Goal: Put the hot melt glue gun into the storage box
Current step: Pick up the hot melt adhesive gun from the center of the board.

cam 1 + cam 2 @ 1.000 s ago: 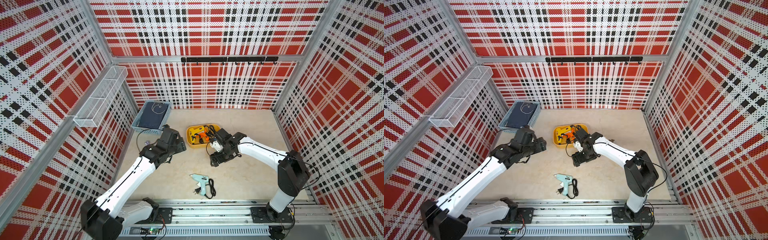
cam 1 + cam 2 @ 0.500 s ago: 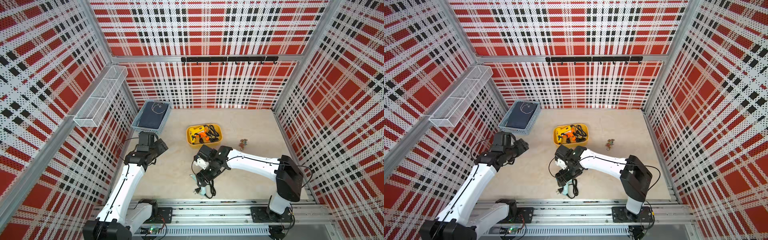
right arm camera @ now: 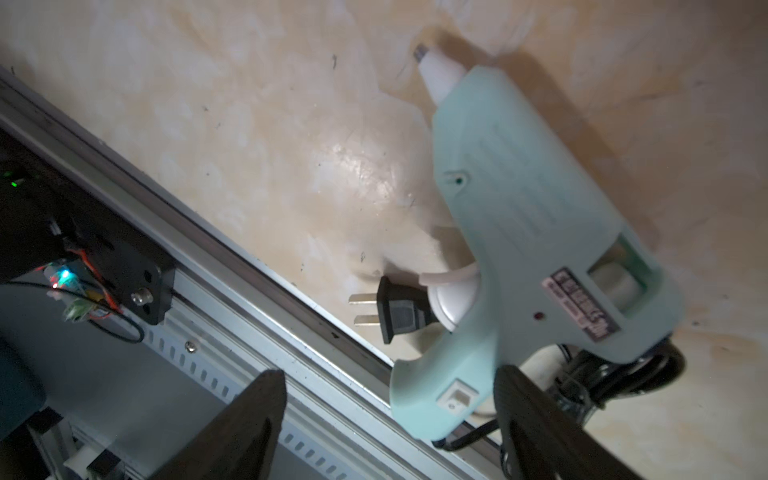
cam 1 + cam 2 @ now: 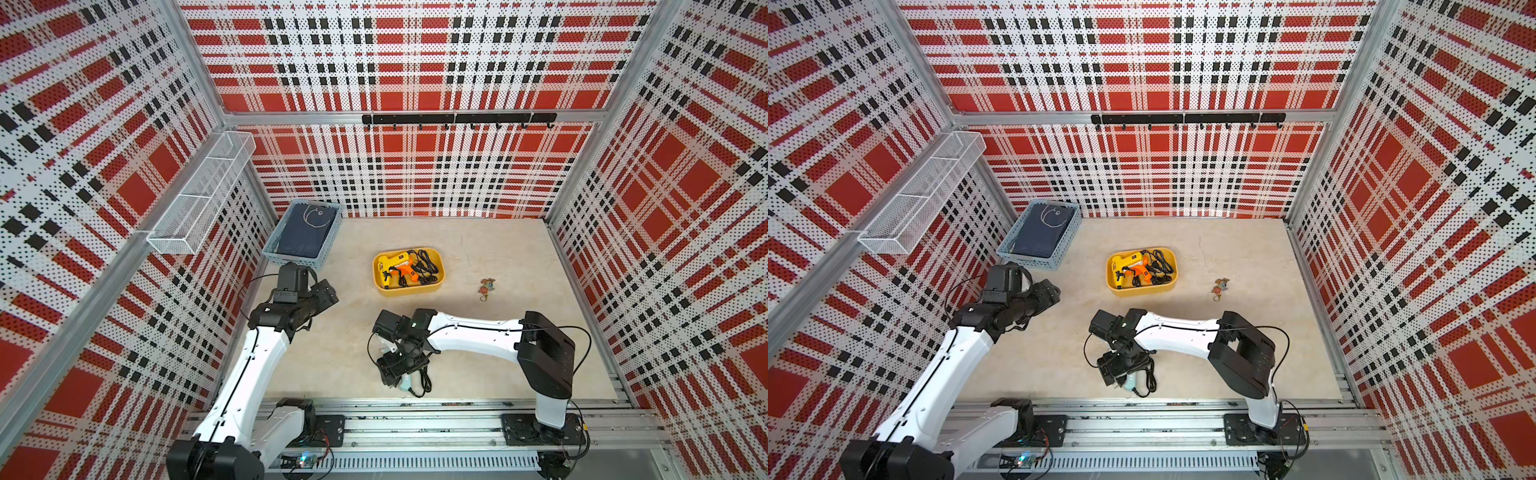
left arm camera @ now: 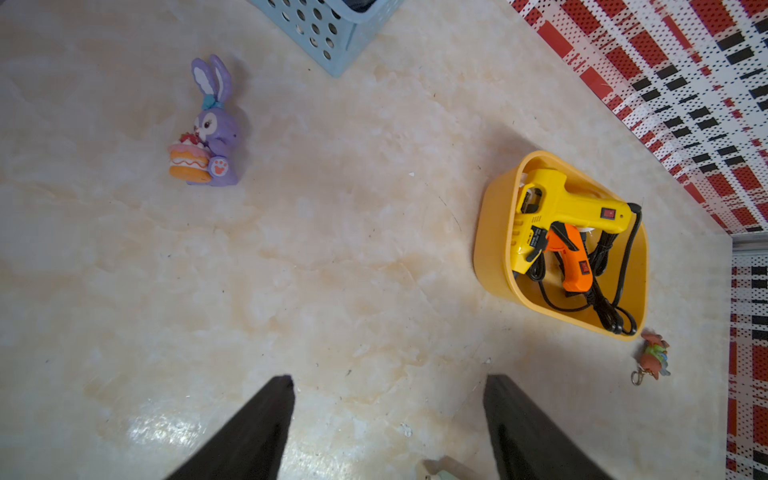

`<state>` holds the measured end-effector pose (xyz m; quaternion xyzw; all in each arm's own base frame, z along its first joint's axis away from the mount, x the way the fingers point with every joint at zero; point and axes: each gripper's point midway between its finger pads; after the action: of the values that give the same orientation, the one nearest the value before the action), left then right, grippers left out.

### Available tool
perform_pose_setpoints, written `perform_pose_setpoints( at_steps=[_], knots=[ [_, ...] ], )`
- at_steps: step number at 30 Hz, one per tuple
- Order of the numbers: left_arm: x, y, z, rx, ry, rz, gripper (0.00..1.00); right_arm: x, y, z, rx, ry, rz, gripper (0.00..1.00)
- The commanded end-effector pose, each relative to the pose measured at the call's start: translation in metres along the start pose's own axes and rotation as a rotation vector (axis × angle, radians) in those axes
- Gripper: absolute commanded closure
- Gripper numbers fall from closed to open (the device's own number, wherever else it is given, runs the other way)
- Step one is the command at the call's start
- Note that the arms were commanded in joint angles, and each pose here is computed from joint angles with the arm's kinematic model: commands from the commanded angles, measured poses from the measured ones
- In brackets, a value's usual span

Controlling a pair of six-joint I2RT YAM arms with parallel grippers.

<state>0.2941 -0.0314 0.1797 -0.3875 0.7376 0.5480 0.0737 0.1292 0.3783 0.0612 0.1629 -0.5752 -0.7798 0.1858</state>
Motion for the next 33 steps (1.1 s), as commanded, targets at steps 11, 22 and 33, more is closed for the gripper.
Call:
perform_pose_setpoints(
  at_steps=[11,22,33],
  knots=[
    [0.008,0.002,-0.003,0.002,-0.054,0.014,0.21,0.014,-0.012,-0.011,0.147,-0.076,-0.04,0.16],
    [0.006,0.002,-0.004,-0.012,-0.074,0.013,0.22,0.012,-0.033,-0.034,0.184,-0.143,-0.025,0.21],
    [-0.001,-0.001,-0.006,-0.015,-0.065,0.007,0.24,-0.01,-0.031,-0.047,0.165,-0.155,-0.053,0.58]
  ],
)
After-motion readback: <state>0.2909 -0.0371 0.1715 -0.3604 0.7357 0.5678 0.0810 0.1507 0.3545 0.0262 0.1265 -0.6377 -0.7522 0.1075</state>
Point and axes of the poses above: each gripper's point midway between its finger pads, its own y axis back along the fingers, its own z axis along the line the jaws close on, x = y × z, and after that the axes turned 2 degrees about -y, right-handed
